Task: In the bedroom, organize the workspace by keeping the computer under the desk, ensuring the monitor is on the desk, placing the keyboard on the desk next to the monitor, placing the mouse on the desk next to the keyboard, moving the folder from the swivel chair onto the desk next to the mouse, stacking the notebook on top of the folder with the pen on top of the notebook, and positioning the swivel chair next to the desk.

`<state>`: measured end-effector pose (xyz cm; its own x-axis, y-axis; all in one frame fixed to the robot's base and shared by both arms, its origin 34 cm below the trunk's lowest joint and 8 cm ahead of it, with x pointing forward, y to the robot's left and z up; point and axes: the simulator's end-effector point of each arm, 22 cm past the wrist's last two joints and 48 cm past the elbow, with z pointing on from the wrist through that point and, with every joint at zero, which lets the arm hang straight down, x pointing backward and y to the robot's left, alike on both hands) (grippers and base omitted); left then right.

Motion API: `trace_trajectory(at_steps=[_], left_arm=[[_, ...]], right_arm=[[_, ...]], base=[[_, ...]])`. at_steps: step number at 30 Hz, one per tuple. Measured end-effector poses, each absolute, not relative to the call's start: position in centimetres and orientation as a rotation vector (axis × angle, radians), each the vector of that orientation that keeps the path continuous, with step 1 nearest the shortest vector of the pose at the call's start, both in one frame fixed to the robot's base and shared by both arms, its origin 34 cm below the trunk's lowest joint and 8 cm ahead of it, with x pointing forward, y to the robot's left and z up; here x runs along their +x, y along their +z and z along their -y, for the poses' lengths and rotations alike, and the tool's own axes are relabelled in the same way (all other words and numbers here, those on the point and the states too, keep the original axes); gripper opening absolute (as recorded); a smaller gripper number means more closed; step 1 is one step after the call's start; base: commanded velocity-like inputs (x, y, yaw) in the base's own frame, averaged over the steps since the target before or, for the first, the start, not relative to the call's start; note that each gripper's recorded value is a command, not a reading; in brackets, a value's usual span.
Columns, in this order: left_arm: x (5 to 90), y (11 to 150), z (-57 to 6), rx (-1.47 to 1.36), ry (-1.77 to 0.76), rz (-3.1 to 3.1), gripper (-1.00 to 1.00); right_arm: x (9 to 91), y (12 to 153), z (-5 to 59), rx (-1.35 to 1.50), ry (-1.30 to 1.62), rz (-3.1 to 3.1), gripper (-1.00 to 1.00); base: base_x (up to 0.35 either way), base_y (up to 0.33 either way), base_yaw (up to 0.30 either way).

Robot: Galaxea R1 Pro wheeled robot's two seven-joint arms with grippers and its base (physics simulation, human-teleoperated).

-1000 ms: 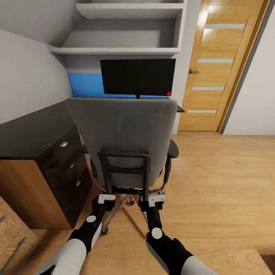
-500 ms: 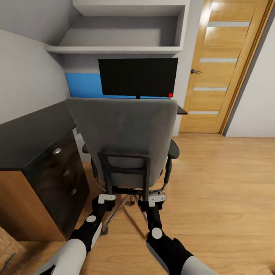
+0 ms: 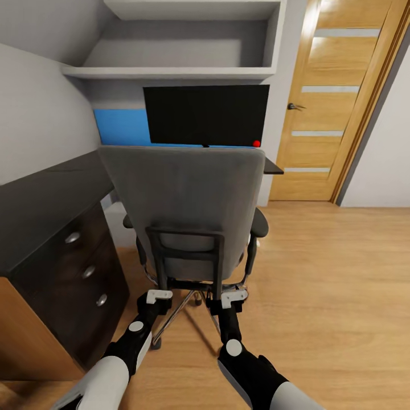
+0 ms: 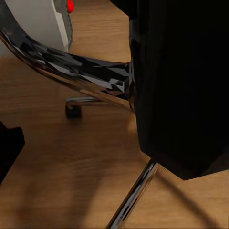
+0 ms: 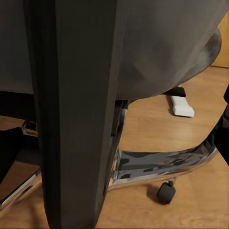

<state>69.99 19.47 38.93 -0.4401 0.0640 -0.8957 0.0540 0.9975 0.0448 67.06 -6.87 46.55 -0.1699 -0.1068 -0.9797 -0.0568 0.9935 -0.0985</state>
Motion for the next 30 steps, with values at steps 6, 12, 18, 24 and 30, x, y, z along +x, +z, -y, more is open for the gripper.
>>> trace_trajectory(at_steps=[6, 12, 18, 24, 30], left_arm=[[69.98, 38.92, -19.5, 0.082, 0.012, -2.027, 1.0], [69.94, 38.85, -19.51, 0.082, 0.013, -2.029, 1.0], [69.83, 38.7, -19.4, 0.08, 0.009, -2.032, 1.0], [69.79, 38.64, -19.38, 0.079, 0.007, -2.034, 1.0], [69.79, 38.66, -19.32, 0.08, 0.006, -2.033, 1.0]], right_arm=[[67.07, 46.56, 6.85, -0.123, -0.044, -1.742, 1.0], [67.09, 46.55, 6.86, -0.121, -0.043, -1.743, 1.0], [67.1, 46.55, 6.93, -0.117, -0.044, -1.743, 1.0], [67.1, 46.59, 6.9, -0.12, -0.044, -1.741, 1.0], [67.09, 46.57, 6.93, -0.119, -0.045, -1.742, 1.0]], base=[[0.211, -0.026, 0.0], [0.212, -0.085, 0.0], [0.213, -0.158, 0.0], [0.241, -0.151, 0.0], [0.312, -0.028, 0.0]])
